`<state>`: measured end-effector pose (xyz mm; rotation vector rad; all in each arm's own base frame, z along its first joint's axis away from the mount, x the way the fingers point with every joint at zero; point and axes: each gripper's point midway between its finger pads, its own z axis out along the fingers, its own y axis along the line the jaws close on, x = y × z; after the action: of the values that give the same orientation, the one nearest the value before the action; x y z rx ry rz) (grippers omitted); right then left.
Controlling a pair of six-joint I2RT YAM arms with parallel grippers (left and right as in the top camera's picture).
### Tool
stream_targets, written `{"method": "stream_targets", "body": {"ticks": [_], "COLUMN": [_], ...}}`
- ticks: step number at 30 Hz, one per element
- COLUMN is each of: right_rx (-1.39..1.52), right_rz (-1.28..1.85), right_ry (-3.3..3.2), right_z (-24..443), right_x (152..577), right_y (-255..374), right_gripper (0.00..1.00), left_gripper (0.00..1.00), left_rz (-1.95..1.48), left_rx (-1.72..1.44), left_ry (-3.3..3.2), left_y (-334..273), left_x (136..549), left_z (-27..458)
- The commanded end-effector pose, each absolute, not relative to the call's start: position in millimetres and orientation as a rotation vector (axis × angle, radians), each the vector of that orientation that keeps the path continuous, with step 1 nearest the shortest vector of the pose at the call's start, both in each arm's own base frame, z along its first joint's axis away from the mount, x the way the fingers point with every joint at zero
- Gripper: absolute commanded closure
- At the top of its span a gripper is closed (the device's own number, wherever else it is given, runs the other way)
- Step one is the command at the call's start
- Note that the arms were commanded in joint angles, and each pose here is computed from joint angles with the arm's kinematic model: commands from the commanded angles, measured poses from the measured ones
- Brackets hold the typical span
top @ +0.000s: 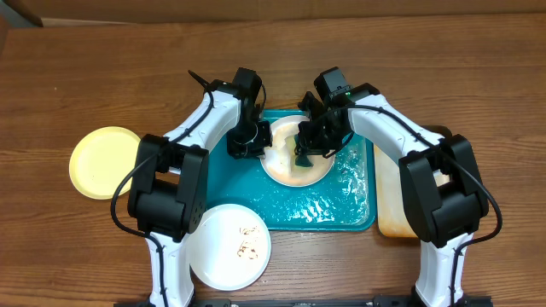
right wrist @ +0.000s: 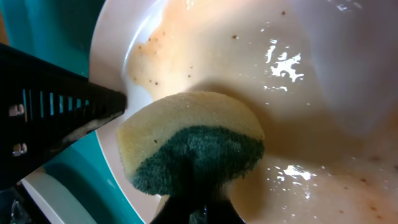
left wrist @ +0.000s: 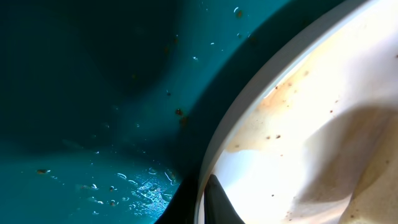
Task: Clean dirty plates on tray and stack at the side
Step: 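Keep scrubbing the white plate surface with the sponge, then return the sponge to the soapy tray with the right gripper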
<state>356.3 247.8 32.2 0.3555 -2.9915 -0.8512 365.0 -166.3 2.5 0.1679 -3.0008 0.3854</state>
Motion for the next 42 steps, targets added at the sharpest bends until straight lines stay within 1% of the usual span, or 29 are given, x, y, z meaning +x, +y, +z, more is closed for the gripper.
{"method": "stream_targets", "body": {"ticks": [1, 9, 11, 18, 23, 27, 31, 32, 33, 36, 39, 42], "right_rx": [0.371, 0.207, 0.118, 0.000, -0.058, -0.083, -0.091, -0.093, -0.131, -0.131, -0.207, -0.228], "right_rz": [-0.884, -0.725, -0.596, -0.262, 0.056, 0.176, 0.228, 0.240, 0.315, 0.372, 0.417, 0.389], "right_ry": [-2.974, -3.013, -3.075, -3.174, -3.186, -3.144, -3.092, -3.083, -3.068, -3.077, -3.123, -3.185], "right_z": [29.4, -25.8, -33.2, -32.8, -30.1, -28.6, -26.6, -24.8, -17.3, 4.8, 38.1, 76.4], "right_x": [354.9, 368.6, 376.6, 393.7, 395.9, 387.6, 376.7, 374.8, 372.5, 377.4, 388.8, 402.8], "right_y": [250.3, 240.1, 226.9, 183.8, 137.2, 115.0, 104.5, 103.0, 94.7, 89.3, 85.9, 90.3], "right_gripper": [0.96, 0.96, 0.96, 0.96, 0.96, 0.96, 0.96, 0.96, 0.96, 0.96, 0.96, 0.96], "left_gripper": [0.96, 0.96, 0.96, 0.96, 0.96, 0.96, 0.96, 0.96, 0.96, 0.96, 0.96, 0.96], "left_rz": [0.194, 0.188, 0.187, 0.171, 0.160, 0.136, 0.133, 0.132, 0.133, 0.133, 0.132, 0.133], "left_rx": [0.201, 0.200, 0.200, 0.201, 0.200, 0.211, 0.213, 0.214, 0.214, 0.226, 0.225, 0.227], "left_ry": [-2.955, -2.948, -2.948, -2.949, -2.952, -2.958, -2.957, -2.956, -2.955, -2.954, -2.955, -2.955], "left_y": [-142.2, -141.6, -141.5, -139.4, -138.2, -135.4, -134.5, -134.2, -134.3, -134.4, -134.4, -134.6], "left_x": [351.4, 349.4, 349.4, 349.0, 349.5, 350.2, 350.0, 349.8, 349.6, 349.8, 349.9, 349.8], "left_z": [-38.2, -38.0, -38.0, -38.3, -38.4, -39.0, -38.9, -38.9, -38.9, -38.9, -38.9, -38.9]}}
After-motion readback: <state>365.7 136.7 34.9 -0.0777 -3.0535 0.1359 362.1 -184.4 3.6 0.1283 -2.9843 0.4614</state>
